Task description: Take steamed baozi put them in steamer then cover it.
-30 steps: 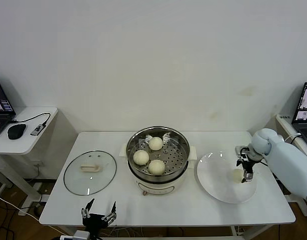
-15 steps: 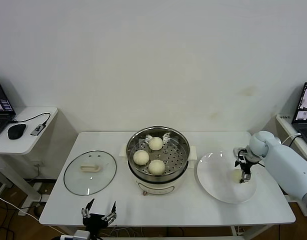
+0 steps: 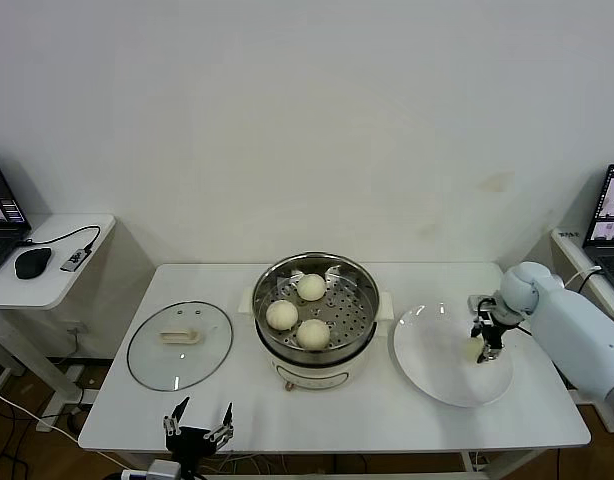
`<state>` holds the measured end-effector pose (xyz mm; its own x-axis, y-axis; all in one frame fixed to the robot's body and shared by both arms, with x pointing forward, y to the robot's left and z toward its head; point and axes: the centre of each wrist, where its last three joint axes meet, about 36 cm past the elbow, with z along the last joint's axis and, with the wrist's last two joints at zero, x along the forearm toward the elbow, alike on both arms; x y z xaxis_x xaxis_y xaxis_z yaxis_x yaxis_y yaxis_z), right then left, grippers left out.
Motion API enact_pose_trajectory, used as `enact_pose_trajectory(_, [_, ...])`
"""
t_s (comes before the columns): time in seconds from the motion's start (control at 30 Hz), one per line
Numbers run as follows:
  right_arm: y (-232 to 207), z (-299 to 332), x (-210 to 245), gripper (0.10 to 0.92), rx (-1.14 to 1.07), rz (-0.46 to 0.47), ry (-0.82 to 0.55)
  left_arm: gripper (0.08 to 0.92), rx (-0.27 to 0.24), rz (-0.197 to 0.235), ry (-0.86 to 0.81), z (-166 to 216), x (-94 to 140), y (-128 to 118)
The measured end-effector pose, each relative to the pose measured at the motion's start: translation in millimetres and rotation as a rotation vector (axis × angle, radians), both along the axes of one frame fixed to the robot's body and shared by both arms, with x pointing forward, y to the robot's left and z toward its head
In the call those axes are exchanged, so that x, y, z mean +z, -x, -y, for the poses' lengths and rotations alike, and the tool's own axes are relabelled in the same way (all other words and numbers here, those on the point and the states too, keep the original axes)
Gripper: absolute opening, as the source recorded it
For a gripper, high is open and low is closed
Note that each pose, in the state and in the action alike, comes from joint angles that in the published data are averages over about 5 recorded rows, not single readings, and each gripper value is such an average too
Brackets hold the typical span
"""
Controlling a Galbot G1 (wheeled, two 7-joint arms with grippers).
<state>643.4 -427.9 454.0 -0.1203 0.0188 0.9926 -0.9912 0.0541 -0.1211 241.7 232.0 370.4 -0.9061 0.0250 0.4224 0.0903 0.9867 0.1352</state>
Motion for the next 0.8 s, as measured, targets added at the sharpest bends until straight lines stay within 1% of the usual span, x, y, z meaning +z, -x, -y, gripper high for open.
enact_pose_trajectory(0.1, [0, 1, 4, 0.442, -0.007, 0.005, -0.004, 0.823, 0.000, 0.000, 0.001, 0, 0, 0])
enact_pose_trajectory(0.2, [0, 3, 9, 0.405, -0.014, 0.007, -0.009, 0.823, -0.002, 0.002, 0.001, 1, 0, -1])
enact_pose_trajectory(0.5, [-5, -5, 49, 0.399, -0.009, 0.024, -0.042, 0.823, -0.005, 0.020, 0.003, 2, 3, -6])
enact_pose_trajectory(0.8, [-24, -52, 119, 0.399, 0.058, 0.071, -0.104, 0.823, -0.007, 0.045, -0.010, -1, 11, -11])
